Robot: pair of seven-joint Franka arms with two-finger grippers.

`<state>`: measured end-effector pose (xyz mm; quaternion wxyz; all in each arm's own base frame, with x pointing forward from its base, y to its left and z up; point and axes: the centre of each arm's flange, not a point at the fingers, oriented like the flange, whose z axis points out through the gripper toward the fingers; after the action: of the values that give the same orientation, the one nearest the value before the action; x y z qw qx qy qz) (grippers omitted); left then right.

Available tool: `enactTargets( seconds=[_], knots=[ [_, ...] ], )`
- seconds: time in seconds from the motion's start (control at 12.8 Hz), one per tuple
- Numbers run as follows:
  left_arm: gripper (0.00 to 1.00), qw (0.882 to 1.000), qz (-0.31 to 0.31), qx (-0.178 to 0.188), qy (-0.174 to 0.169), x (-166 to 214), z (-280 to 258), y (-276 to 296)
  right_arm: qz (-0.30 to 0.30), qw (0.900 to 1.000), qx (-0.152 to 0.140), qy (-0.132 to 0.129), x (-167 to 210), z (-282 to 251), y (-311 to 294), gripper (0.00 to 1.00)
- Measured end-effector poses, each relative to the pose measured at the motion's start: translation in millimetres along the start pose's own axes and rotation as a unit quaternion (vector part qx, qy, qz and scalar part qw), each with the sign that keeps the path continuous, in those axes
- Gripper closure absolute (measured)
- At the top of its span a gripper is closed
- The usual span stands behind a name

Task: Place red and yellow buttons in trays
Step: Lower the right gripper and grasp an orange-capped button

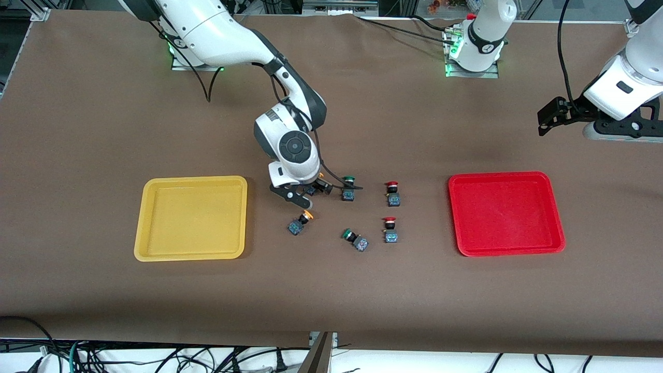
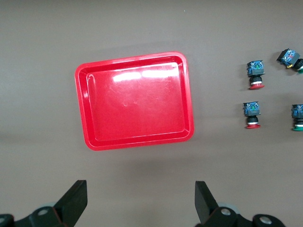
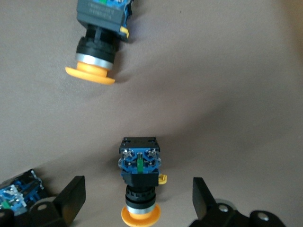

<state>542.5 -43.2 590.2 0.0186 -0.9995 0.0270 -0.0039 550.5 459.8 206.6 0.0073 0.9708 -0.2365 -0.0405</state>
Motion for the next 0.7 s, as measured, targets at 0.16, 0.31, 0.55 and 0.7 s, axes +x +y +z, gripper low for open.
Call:
enactTargets(
  seconds=[0.16,0.31,0.55,0.7],
  knots=[
    [0.00,1.000,0.000,0.000,0.000,0.0,0.0,0.0,0.000,1.000,0.006,0.003,-0.5,10.3,2.0,0.00],
    [0.00,1.000,0.000,0.000,0.000,0.0,0.0,0.0,0.001,1.000,0.010,0.006,0.7,16.4,3.7,0.00],
    [0.00,1.000,0.000,0.000,0.000,0.0,0.0,0.0,0.002,1.000,0.015,0.009,2.1,19.9,3.1,0.15],
    [0.00,1.000,0.000,0.000,0.000,0.0,0.0,0.0,0.002,1.000,0.015,0.009,2.6,22.9,3.5,0.41]
  ],
)
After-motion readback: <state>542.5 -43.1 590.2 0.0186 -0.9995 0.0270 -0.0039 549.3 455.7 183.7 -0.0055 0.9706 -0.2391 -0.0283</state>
